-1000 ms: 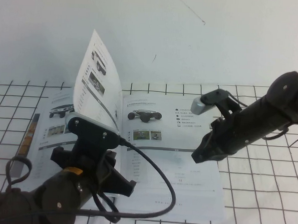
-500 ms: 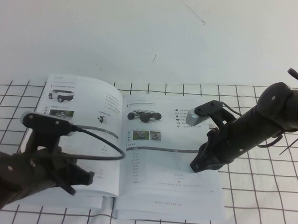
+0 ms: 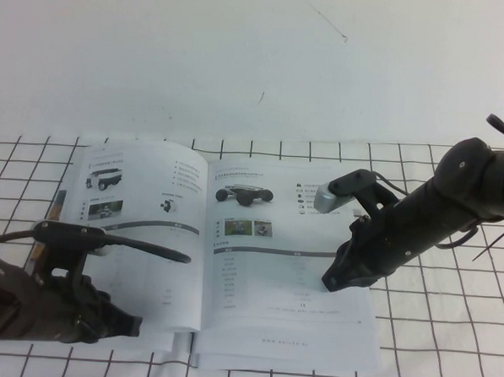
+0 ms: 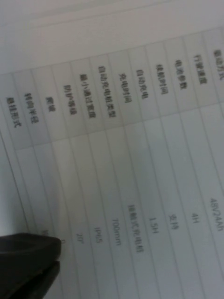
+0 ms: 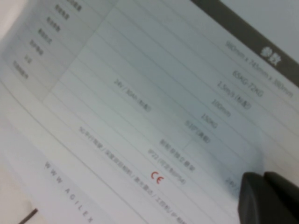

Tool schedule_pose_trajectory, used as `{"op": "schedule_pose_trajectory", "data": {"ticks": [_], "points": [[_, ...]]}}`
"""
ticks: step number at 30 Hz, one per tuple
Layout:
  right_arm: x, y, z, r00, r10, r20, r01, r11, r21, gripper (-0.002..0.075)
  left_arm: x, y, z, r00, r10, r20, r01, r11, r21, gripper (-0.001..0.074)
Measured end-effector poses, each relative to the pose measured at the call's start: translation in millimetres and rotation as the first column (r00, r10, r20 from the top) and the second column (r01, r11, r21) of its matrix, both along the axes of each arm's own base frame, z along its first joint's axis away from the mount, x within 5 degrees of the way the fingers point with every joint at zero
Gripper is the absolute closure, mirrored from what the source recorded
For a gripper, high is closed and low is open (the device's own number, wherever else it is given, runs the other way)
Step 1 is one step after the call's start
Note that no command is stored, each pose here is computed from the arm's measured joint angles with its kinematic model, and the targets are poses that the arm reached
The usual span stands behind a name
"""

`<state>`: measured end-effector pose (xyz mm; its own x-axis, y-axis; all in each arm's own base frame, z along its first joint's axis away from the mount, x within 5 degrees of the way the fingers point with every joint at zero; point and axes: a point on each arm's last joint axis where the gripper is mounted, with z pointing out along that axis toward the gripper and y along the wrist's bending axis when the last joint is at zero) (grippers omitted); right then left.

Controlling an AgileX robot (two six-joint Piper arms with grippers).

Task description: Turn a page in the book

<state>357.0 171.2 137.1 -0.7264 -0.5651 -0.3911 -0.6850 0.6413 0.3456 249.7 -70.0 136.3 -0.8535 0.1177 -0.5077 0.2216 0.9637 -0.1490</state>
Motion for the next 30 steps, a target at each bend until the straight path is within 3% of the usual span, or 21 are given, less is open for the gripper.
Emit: {"op": "schedule_pose_trajectory", "data": {"ticks": [5,12,17,25,30], "points": [[-5.6,-0.3,25.7,0.999,0.015,0.037,-0.015,1.0,0.017,0.0725,-4.9,-3.0,16.4,0.999,-0.033,0.031,0.035,0.999,-0.039,0.0737],[-25.1,-5.6,111.1,0.975,0.003,0.224,-0.024,0.995,0.093,0.0725,-22.9,-4.9,69.6,0.978,-0.074,0.197,0.097,0.989,-0.112,0.0737],[-55.7,-19.6,172.8,0.938,-0.01,0.347,-0.023,0.996,0.091,0.0725,-51.9,-8.0,110.0,0.939,-0.156,0.306,0.215,0.962,-0.17,0.0737],[-121.3,-73.1,247.8,0.847,-0.103,0.522,0.18,0.979,-0.098,0.0725,-112.9,-9.9,147.7,0.896,-0.282,0.344,0.378,0.889,-0.256,0.0737],[-178.9,-103.5,285.8,0.755,-0.176,0.631,0.282,0.957,-0.07,0.0725,-148.4,-6.5,163.4,0.874,-0.306,0.377,0.425,0.858,-0.288,0.0737]]}}
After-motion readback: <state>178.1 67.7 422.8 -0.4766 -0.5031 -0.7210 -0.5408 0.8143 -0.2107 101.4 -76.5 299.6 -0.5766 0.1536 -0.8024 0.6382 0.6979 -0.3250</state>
